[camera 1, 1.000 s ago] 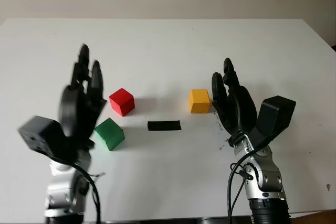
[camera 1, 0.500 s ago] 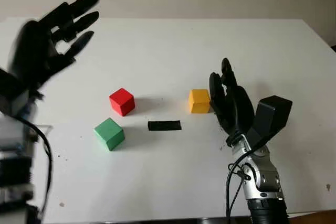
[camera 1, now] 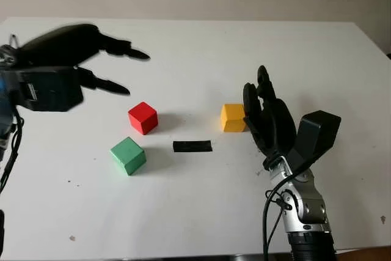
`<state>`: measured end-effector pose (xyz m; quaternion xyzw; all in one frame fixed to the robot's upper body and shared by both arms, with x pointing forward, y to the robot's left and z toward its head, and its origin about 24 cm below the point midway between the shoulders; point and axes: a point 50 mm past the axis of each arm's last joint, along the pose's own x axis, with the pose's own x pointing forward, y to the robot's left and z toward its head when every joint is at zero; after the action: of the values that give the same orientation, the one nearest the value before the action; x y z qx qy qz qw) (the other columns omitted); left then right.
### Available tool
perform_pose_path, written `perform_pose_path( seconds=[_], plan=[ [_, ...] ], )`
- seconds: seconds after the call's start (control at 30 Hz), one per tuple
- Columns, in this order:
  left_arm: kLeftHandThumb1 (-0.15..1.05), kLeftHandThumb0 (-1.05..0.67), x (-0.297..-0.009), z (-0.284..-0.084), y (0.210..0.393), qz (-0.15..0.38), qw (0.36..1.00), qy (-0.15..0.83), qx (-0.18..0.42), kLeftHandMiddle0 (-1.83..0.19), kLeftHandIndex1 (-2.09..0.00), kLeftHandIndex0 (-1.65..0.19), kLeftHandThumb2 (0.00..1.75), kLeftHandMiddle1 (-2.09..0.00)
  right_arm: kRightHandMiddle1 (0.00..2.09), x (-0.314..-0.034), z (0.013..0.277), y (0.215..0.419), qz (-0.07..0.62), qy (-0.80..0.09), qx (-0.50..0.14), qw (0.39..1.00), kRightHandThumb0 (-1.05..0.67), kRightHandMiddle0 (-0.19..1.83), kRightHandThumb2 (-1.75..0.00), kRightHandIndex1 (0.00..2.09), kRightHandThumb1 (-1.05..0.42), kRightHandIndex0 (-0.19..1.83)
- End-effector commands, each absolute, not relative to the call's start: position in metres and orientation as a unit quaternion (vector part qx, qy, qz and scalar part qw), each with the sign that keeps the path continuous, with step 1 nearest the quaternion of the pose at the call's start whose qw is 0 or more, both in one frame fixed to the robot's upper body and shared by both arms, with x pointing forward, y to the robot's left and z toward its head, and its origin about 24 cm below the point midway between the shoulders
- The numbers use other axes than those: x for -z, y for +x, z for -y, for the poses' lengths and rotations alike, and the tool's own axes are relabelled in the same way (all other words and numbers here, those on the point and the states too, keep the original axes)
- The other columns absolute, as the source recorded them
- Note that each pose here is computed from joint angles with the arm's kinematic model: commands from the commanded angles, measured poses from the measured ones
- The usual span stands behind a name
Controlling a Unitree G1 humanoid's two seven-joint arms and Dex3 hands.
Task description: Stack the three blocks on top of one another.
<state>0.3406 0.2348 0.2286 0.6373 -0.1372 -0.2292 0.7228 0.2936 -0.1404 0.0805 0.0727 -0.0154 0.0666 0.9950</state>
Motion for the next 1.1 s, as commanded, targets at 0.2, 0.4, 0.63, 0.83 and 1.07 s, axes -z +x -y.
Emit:
perform_pose_path(
  seconds=[0.2,0.4,0.63,0.83,1.07],
  plan=[
    [0.91,-0.71,-0.221,-0.224,0.345,0.140,0.657,0.704,0.231,-0.07,-0.01,-0.46,0.06,-0.02,0.00,-0.084,0.141,0.292,0.024,0.073,-0.067,0.995,-0.60,-0.19,-0.58,0.00,-1.05,-0.19],
    [0.88,-0.64,-0.214,-0.220,0.342,0.142,0.643,0.714,0.237,-0.06,-0.02,-0.48,0.05,-0.03,0.00,-0.084,0.141,0.292,0.026,0.074,-0.068,0.995,-0.59,-0.19,-0.59,0.00,-1.05,-0.19],
    [0.86,-0.60,-0.206,-0.218,0.340,0.159,0.623,0.729,0.232,-0.05,-0.02,-0.48,0.05,-0.04,0.00,-0.084,0.141,0.292,0.029,0.074,-0.072,0.994,-0.59,-0.19,-0.60,0.00,-1.05,-0.19],
    [0.86,-0.60,-0.198,-0.217,0.341,0.170,0.615,0.735,0.230,-0.04,-0.03,-0.51,0.05,-0.04,0.00,-0.084,0.141,0.293,0.029,0.074,-0.072,0.994,-0.59,-0.19,-0.59,0.00,-1.05,-0.19],
    [0.87,-0.58,-0.192,-0.216,0.342,0.157,0.599,0.747,0.243,-0.02,-0.02,-0.50,0.06,-0.04,0.00,-0.084,0.142,0.293,0.029,0.073,-0.071,0.994,-0.59,-0.19,-0.59,0.00,-1.05,-0.19]
  ],
)
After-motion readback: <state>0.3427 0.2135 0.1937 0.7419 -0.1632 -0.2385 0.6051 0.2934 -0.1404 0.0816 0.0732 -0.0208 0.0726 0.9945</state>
